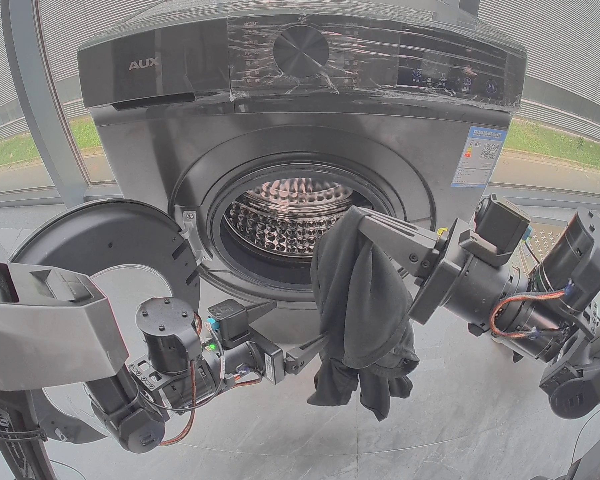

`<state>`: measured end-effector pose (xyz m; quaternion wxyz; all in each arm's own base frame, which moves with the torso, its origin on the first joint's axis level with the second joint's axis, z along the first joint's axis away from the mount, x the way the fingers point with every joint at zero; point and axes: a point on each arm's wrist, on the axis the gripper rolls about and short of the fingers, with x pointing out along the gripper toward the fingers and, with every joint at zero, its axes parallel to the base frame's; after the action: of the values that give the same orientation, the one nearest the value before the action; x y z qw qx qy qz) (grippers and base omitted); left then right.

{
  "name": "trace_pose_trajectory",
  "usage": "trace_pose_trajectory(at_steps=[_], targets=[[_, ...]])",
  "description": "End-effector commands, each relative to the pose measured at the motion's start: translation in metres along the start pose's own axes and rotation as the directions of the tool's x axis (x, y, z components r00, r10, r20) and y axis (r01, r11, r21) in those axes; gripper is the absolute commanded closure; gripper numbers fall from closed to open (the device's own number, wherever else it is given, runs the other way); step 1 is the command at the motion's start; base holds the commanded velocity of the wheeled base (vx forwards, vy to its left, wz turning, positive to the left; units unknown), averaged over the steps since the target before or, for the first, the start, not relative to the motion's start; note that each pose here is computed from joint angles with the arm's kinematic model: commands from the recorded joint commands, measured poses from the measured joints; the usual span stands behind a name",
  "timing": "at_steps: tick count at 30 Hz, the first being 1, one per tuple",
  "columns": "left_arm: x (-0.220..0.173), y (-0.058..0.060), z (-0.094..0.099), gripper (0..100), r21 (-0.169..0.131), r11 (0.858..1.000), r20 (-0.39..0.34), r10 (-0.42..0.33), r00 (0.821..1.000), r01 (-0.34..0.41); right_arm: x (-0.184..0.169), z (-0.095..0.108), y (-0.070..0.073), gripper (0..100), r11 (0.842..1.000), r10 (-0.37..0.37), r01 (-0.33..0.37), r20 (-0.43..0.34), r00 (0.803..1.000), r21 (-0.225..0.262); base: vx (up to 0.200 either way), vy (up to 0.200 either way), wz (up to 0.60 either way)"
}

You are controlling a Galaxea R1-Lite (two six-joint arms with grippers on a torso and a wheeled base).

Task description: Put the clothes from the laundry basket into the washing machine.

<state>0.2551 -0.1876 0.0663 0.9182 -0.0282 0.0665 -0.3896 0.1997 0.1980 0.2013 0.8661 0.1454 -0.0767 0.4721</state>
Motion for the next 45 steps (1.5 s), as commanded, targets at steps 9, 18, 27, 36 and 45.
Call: trace_pose_trajectory(at_steps=[9, 18, 27, 36, 45], targets=[[0.014, -0.006, -0.007, 0, 0.015, 0.999, 0.000, -0.035, 0.999, 0.035, -0.002, -0.002, 0.001, 100, 1.000, 0.001, -0.001, -0.009, 1.000, 0.001, 0.000, 0.000, 0.00], [0.037, 0.011, -0.023, 0, 0.007, 1.000, -0.004, 0.008, 1.000, -0.008, -0.001, -0.002, 0.001, 100, 1.000, 0.001, -0.001, -0.008, 1.000, 0.001, 0.000, 0.000, 0.00], [0.034, 0.014, -0.008, 100, 0.024, 0.999, 0.042, 0.032, 0.999, -0.033, 0.004, 0.000, -0.006, 100, 1.000, -0.018, 0.018, 0.005, 1.000, -0.007, 0.000, 0.000, 0.00], [-0.018, -0.025, 0.025, 100, 0.037, 0.995, 0.067, -0.092, 0.993, 0.090, 0.033, -0.001, -0.048, 100, 0.993, -0.108, 0.109, 0.039, 0.993, -0.035, 0.000, 0.000, 0.00], [-0.073, -0.042, 0.059, 100, 0.030, 0.976, 0.151, -0.219, 0.964, 0.217, 0.034, -0.025, -0.077, 100, 0.982, -0.185, 0.184, -0.031, 0.982, -0.027, 0.000, 0.000, 0.00]])
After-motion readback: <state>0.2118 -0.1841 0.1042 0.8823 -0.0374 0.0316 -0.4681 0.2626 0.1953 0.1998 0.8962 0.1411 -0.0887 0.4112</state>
